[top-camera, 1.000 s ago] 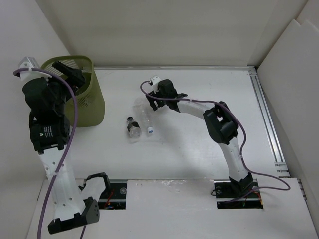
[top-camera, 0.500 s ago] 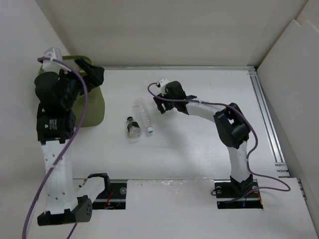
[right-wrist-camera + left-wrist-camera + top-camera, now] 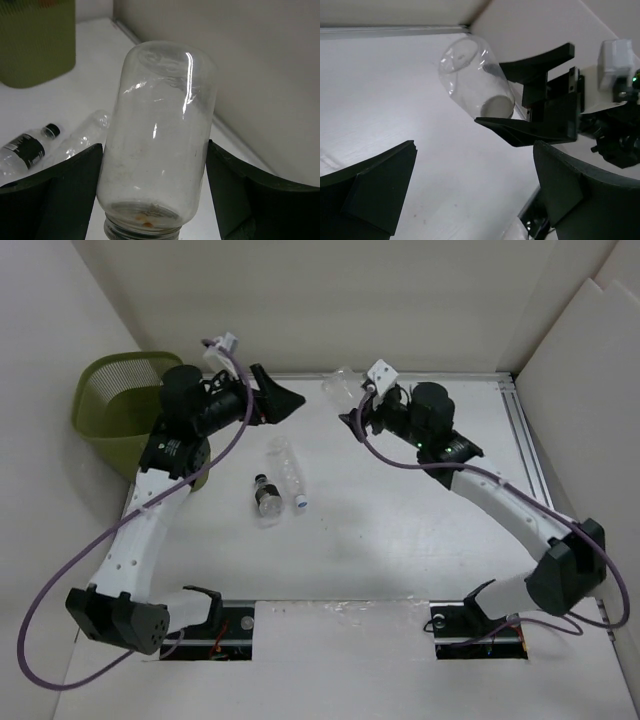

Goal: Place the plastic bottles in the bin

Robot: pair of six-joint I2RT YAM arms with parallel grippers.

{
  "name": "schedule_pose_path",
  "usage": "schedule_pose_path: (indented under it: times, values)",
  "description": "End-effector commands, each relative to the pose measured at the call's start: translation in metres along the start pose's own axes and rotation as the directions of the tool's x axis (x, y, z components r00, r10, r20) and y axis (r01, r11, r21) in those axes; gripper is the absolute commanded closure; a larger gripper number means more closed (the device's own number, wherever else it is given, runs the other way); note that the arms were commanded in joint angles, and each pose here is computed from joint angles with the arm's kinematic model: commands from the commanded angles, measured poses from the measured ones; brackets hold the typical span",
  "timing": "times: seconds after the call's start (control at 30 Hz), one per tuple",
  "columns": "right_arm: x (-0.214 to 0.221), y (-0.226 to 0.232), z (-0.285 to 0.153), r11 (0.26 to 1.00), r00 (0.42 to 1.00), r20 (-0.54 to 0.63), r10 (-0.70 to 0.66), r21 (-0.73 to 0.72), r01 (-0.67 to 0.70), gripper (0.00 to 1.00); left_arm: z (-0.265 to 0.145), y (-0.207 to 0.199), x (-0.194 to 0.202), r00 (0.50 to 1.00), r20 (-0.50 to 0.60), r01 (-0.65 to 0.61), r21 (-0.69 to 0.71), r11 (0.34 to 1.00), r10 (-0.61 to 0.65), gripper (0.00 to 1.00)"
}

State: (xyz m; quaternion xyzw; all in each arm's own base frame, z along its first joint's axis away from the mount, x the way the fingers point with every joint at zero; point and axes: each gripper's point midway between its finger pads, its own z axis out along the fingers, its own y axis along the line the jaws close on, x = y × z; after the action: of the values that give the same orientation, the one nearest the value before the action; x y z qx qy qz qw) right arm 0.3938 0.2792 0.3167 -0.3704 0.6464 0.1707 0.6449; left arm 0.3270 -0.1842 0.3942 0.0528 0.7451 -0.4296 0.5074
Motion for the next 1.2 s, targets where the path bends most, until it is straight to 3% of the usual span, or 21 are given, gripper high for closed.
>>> schedule_pose_path:
  times: [0.0,0.23,0.47,0.67,1.0,1.1,1.13,1.17]
  values:
    - [-0.075,0.015,-0.035,0.984,0.957,0.250,-0.148,-0.060,0.168,1.00,0.017,-0.063,0.001,0.997,0.020,-0.078,0.229,0.970,0.076,0.00]
    - [-0.120,0.021,-0.102,0.974,0.904,0.369,-0.217,0.015,0.227,1.00,0.031,-0.088,-0.007,0.996,0.072,-0.064,0.270,0.961,0.046,0.00]
    - [-0.128,0.042,-0.110,0.971,0.890,0.404,-0.212,-0.013,0.238,1.00,0.020,-0.149,0.007,0.996,0.071,-0.083,0.547,0.833,0.053,0.00]
    - [-0.136,0.047,-0.111,0.973,0.887,0.408,-0.214,0.007,0.232,1.00,0.014,-0.175,0.018,0.997,0.045,-0.079,0.627,0.775,0.065,0.00]
    - [-0.166,0.063,-0.123,0.968,0.841,0.494,-0.220,0.003,0.252,1.00,0.052,-0.162,0.036,0.999,-0.036,0.014,0.533,0.846,0.006,0.00]
    - [-0.169,0.064,-0.126,0.969,0.837,0.501,-0.219,0.007,0.249,1.00,0.057,-0.158,0.030,1.000,-0.010,0.013,0.506,0.863,-0.010,0.09]
    - [-0.169,0.063,-0.127,0.967,0.835,0.501,-0.227,0.012,0.256,1.00,0.055,-0.160,0.027,1.000,-0.002,0.008,0.510,0.860,-0.008,0.33]
    - [-0.169,0.063,-0.127,0.967,0.835,0.501,-0.227,0.012,0.256,1.00,0.057,-0.159,0.023,1.000,0.008,0.010,0.495,0.869,-0.016,0.49]
